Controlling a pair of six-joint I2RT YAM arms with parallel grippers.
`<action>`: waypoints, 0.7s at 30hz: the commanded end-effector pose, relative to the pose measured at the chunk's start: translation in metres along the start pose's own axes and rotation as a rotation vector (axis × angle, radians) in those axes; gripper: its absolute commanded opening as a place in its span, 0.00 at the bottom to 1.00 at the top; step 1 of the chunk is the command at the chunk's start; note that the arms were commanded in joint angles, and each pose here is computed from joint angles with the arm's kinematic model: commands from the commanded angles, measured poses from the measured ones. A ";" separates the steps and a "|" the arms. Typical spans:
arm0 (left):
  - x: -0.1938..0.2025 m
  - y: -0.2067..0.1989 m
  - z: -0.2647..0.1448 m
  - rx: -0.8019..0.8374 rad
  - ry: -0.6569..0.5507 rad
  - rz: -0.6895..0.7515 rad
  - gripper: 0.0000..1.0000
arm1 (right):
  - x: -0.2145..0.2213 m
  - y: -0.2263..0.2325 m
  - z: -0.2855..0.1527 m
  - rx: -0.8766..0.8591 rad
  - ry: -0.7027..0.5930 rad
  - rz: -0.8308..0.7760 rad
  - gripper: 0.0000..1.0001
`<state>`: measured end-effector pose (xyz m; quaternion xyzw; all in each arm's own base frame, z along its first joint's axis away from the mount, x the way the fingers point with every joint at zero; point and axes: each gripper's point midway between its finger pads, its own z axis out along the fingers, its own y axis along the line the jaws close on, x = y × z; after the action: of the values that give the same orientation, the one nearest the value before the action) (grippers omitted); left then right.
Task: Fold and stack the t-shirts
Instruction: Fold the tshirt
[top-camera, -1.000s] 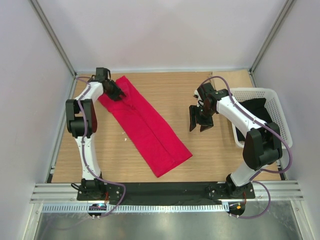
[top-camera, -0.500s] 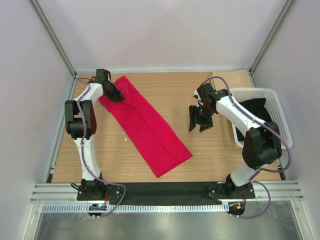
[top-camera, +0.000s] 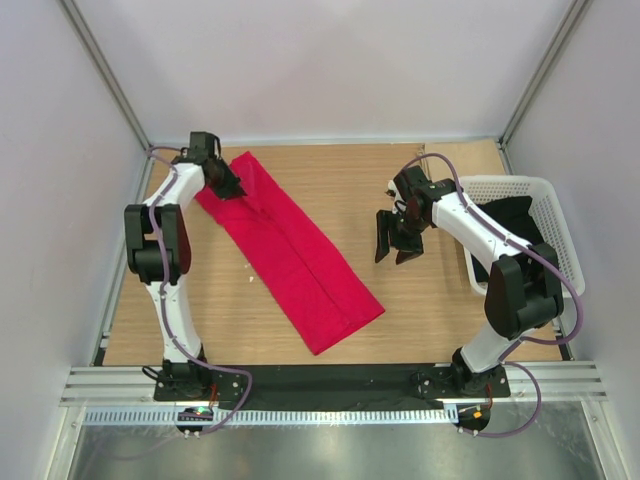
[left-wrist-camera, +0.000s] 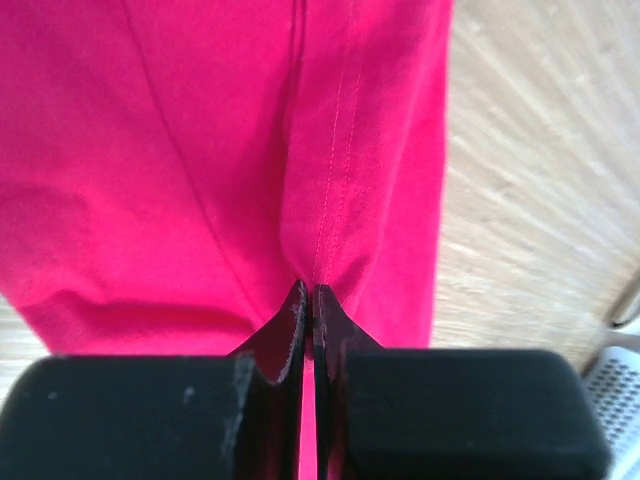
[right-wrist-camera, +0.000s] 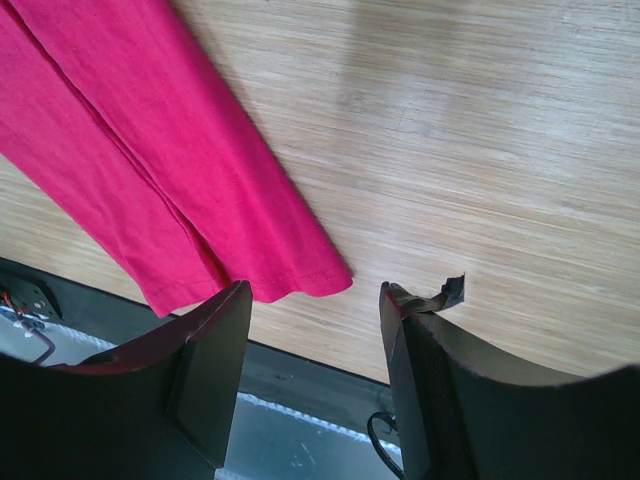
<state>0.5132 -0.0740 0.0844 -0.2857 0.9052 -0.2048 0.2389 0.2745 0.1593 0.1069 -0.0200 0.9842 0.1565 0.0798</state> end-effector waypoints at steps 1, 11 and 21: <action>0.000 -0.007 -0.023 -0.030 -0.046 0.085 0.02 | -0.003 0.004 -0.001 -0.025 -0.005 -0.001 0.61; -0.034 -0.031 -0.059 -0.164 -0.215 0.326 0.02 | -0.003 0.005 0.002 -0.031 0.010 -0.009 0.61; -0.010 -0.019 -0.057 -0.303 -0.176 0.441 0.04 | -0.002 0.005 0.004 -0.035 0.017 -0.009 0.61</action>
<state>0.5065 -0.0765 0.1324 -0.1491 0.9390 -0.0251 0.3088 0.2728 0.1626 0.1024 -0.0216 0.9840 0.1638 0.0669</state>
